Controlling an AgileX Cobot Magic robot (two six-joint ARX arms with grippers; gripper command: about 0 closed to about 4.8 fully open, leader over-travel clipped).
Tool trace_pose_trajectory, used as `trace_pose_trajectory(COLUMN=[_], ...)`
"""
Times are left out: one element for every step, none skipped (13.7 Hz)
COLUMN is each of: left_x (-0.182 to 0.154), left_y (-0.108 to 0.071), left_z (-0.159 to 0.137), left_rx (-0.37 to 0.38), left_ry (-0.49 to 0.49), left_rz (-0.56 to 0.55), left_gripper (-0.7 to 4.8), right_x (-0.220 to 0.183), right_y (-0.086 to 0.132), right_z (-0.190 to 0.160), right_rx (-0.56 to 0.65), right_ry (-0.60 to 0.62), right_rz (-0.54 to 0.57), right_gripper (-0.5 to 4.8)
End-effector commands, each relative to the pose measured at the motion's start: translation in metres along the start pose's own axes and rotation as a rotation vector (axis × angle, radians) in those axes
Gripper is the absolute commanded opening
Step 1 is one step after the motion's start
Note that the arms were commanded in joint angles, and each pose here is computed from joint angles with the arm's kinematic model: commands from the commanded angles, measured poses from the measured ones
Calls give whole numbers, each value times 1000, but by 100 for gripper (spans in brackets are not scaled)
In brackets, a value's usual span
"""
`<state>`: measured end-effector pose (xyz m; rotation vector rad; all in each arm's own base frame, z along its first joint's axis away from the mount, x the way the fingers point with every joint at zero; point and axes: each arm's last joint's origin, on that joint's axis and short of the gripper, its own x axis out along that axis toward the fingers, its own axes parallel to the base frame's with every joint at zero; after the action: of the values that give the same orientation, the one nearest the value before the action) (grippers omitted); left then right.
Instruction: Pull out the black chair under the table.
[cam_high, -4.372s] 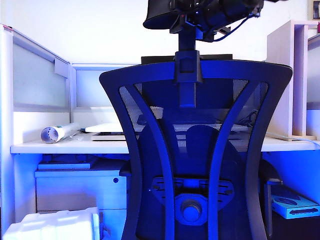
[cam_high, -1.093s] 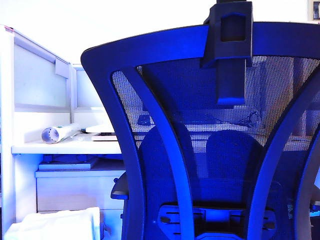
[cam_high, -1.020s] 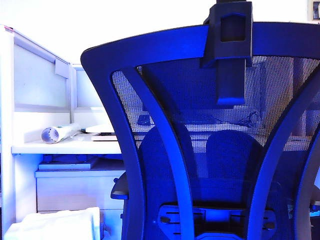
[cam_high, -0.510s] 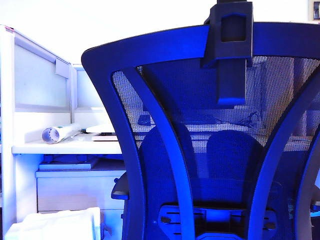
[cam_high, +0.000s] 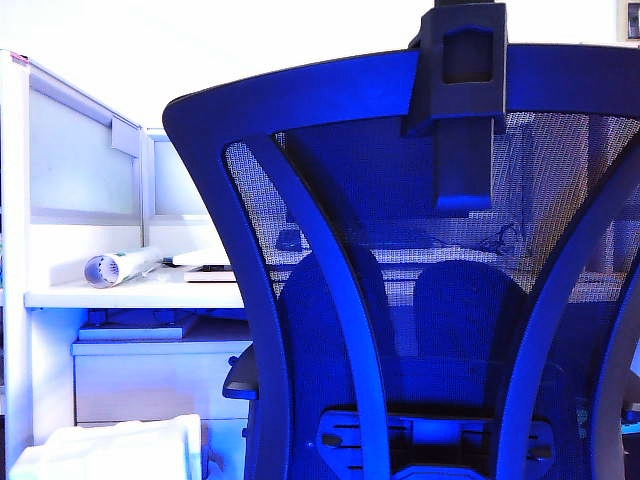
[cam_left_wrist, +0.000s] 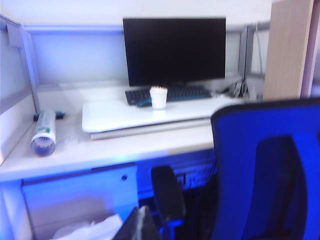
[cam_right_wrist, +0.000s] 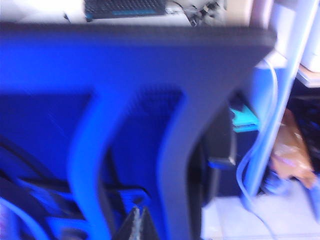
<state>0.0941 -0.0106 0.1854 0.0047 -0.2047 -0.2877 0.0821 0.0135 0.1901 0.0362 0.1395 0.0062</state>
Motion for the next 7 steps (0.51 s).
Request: trace_pose_trajectory(left_x=[0,0,-1,-1,-2,-3,-5], left_y=[1,3,4,5,7,7,8], left_z=[-4,-8,-10,-12,-16,-20,-26], left_rx=[65,73,85,97,96,92,88], left_ry=[39,80,104,129,176,221,282], left_rz=[29,105,141,172,221,252,271], left_gripper=[-4,-4,-4,-4,-4,-4,-4], right_x=[4,6,8,9,12,14,16], right_y=[-3,-7,-8,-9,-10,-10,-10], right_z=[-4,-9,-12,-16,-24,-31,-36], right_rx=[-7,-2,0,1,2,1,1], right_ry=[-10,0,8,18,42,66,88], right_rz=[14,-11,-15,-21,-18,-20,-7], right_gripper=[-1,-1,-1,-1,-1,-1,-1])
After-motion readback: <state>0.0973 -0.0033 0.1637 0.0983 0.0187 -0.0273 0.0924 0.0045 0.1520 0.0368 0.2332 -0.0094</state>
